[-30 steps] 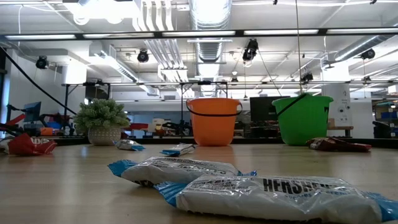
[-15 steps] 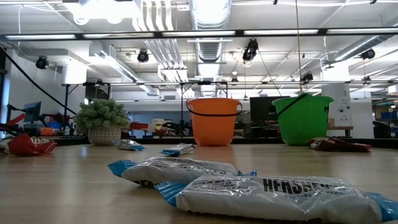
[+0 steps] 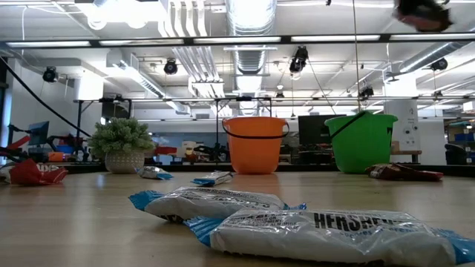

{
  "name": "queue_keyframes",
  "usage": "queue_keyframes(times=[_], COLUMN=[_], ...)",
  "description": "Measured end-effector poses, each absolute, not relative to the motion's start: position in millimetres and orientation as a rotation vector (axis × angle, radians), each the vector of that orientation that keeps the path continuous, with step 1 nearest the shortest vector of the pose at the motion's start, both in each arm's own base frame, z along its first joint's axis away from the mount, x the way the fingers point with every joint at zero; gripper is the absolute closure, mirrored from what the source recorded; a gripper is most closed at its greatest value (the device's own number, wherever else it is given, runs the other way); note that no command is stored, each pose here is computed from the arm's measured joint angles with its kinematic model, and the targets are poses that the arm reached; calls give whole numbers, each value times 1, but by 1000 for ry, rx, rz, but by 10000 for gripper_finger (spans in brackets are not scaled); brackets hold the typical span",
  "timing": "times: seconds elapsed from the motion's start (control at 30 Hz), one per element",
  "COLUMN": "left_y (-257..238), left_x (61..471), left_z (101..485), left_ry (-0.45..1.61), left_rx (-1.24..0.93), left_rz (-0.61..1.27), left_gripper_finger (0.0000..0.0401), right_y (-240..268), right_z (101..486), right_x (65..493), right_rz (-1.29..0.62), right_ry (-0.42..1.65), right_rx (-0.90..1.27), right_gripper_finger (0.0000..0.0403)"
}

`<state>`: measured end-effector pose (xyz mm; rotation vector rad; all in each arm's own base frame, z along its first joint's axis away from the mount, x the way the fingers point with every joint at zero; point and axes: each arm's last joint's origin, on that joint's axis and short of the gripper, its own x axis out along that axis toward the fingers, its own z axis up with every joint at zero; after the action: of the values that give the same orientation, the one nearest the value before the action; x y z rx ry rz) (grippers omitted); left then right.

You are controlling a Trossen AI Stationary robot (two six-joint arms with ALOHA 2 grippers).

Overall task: Organize candy in baskets
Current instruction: Put the brown chocolate into the green bucket

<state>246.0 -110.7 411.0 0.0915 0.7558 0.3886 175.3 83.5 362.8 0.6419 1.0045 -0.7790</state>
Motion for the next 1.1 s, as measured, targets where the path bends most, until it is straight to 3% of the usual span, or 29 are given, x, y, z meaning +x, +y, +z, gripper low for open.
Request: queue_keyframes(times=[0.5, 0.87, 1.1], left_y=[-33, 23, 51], left_x=[229, 214, 206], left_z=[434, 443, 442], left_ry=[747, 749, 801], left_rx=[48, 18, 12], left_rz=[599, 794, 916], left_gripper_finger=[204, 204, 204], right_y=[-25, -64, -89], right_z=[396, 402, 394], right_x=[137, 152, 165], right_rz=[-872, -860, -907], right_ry=[881, 798, 862], right_rx=[513, 403, 341], right_gripper_finger=[390, 390, 390])
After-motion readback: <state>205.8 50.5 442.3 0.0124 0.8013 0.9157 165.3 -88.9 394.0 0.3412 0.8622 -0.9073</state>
